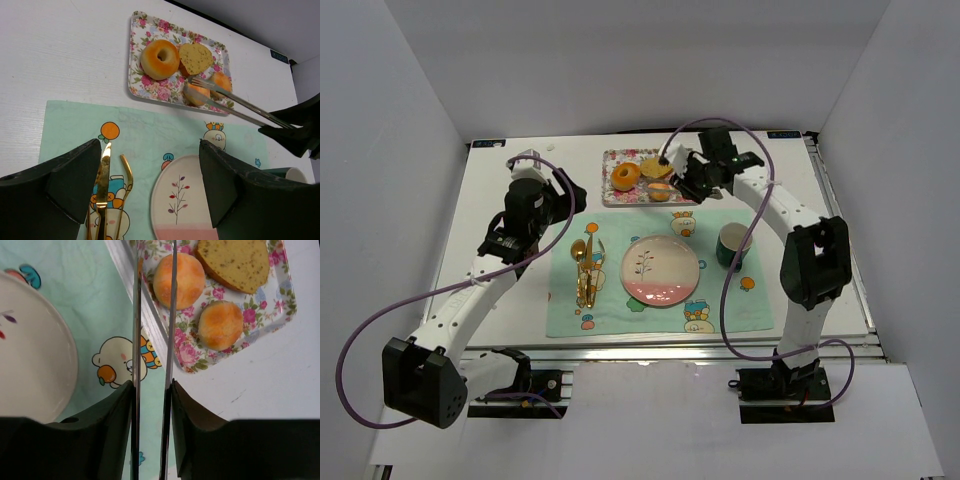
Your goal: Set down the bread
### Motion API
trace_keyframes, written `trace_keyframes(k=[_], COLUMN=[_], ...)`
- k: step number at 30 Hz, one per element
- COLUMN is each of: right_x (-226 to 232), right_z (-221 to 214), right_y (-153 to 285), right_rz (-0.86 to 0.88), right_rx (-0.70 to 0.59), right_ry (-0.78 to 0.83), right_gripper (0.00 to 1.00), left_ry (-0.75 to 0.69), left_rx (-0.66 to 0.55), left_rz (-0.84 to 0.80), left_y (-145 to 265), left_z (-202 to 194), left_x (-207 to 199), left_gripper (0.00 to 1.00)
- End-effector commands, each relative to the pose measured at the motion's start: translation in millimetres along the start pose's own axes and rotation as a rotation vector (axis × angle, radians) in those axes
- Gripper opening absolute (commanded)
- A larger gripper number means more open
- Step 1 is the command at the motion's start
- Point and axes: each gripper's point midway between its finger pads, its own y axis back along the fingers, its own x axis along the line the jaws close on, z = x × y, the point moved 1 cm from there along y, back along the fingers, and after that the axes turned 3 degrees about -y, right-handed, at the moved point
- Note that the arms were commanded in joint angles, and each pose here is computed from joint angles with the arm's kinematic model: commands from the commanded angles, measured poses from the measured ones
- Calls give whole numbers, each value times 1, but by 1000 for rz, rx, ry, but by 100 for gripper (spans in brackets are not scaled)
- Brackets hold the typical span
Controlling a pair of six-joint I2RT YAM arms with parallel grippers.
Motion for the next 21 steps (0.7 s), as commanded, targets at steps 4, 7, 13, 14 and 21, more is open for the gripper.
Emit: trace_keyframes(k=[4,7,13,14,21], right_x=[-19,-23,-27,-25,-20], right_z=[24,35,62,65,69], right_y=[2,-1,-1,-1,-14], right_rz=[-147,-171,-208,-207,-201], right_rx=[-46,-57,-105,-112,-104], right_ry=[404,469,521,530,560], right_gripper=[42,42,42,42,44], left_ry=[8,12,8,7,10], left_rx=[-37,-42,-41,-44,-44], left_rz=[5,7,13,15,11], left_y=[9,10,11,12,12], left_z=[9,10,11,11,10], left_x=[2,2,3,3,4], left_gripper=[88,88,88,88,88])
